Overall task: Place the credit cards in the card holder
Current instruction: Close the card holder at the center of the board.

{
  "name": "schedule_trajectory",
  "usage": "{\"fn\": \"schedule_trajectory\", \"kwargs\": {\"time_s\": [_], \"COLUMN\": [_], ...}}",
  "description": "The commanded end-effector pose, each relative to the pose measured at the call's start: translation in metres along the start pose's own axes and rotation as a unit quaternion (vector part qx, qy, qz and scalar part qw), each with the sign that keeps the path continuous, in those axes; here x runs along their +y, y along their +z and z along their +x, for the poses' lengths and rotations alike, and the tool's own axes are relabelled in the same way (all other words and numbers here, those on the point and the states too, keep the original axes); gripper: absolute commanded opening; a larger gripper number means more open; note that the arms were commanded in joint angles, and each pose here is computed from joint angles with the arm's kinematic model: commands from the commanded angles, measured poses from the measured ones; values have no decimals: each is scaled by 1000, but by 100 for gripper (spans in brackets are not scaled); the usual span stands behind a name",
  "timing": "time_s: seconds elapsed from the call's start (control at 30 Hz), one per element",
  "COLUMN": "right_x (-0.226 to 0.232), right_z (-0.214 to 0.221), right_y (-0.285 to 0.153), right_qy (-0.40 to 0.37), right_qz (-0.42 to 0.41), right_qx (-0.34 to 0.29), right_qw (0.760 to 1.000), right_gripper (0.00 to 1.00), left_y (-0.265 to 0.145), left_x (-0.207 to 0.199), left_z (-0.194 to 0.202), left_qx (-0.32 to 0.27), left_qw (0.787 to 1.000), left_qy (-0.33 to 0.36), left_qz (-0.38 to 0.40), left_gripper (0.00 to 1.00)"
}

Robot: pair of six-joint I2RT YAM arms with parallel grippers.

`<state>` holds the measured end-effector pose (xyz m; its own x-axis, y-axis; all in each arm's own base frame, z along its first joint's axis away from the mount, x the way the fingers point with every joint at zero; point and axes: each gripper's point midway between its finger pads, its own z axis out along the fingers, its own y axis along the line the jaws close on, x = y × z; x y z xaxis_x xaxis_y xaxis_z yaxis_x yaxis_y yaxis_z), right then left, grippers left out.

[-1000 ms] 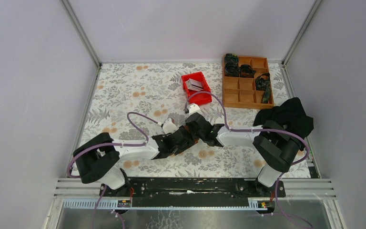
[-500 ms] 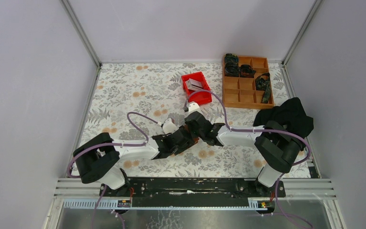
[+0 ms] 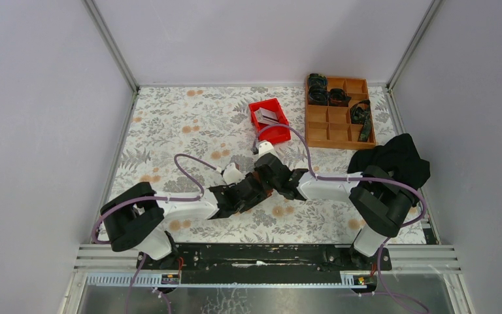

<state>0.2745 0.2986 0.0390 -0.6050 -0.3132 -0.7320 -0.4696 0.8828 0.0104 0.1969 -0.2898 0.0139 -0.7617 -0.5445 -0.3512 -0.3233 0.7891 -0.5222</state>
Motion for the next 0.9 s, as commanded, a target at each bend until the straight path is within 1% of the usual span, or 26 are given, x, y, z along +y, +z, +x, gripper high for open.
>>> {"fn": "schedule_trajectory", "kwargs": {"time_s": [0.0, 0.27, 0.53, 0.67, 0.87], "right_x": [6, 4, 6, 7, 9], "right_z": [-20, -26, -27, -26, -23], "right_y": [-9, -15, -17, -16, -13], "right_qy": [4, 7, 13, 14, 12], "right_qz": [-7, -6, -13, -14, -18], "right_qx": [-26, -38, -41, -37, -30], "right_qw": [1000, 999, 999, 999, 999], "right_gripper": [24, 18, 21, 24, 21], "left_y": [-8, -10, -13, -14, -14], "left_x": [125, 126, 130, 131, 131], "left_z": [42, 42, 43, 44, 44], "left_qx": [78, 75, 73, 73, 71], "left_qw": [976, 975, 975, 975, 975], "left_qy": [71, 72, 71, 68, 68], "left_qz": [-192, -195, -198, -198, -198], "left_gripper": [70, 70, 70, 70, 70]}}
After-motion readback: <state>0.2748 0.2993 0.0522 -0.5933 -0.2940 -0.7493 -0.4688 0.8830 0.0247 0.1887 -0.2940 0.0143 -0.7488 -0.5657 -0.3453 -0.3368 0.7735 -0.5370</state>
